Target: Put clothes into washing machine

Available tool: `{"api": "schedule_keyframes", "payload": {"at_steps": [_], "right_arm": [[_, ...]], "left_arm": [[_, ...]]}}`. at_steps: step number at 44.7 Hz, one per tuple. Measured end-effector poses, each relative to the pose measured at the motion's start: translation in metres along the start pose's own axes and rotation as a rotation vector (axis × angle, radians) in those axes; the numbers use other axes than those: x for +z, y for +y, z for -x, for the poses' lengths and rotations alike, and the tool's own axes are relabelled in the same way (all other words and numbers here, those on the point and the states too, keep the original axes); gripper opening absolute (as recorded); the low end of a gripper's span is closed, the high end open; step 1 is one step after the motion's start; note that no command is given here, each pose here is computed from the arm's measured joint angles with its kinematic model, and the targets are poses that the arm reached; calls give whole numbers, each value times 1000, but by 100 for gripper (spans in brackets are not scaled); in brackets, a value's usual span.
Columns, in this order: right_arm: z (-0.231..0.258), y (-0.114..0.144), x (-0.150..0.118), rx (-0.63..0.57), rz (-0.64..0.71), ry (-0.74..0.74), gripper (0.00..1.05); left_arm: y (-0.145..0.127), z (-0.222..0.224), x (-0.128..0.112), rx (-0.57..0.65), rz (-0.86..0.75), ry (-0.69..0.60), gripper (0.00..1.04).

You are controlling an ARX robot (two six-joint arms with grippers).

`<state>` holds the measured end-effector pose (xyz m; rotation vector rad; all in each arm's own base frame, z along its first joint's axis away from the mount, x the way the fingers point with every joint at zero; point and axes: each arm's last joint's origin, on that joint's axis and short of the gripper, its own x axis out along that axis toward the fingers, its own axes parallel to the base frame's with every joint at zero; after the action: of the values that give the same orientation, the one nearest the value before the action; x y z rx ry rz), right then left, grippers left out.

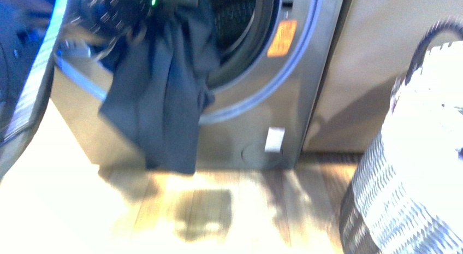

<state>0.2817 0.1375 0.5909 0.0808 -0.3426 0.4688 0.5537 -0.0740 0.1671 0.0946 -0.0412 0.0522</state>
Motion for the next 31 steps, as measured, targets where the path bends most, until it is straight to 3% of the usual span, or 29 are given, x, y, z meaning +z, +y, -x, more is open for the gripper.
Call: {"api": "schedule_keyframes", "payload": {"at_steps": [14,31], "right_arm": [[0,0,0,0,0,0,97],[0,0,0,0,0,0,97]], "left_arm": [[3,-10,11,168,84,-328,7],[-7,-14,19,185,113,-376,7]]}}
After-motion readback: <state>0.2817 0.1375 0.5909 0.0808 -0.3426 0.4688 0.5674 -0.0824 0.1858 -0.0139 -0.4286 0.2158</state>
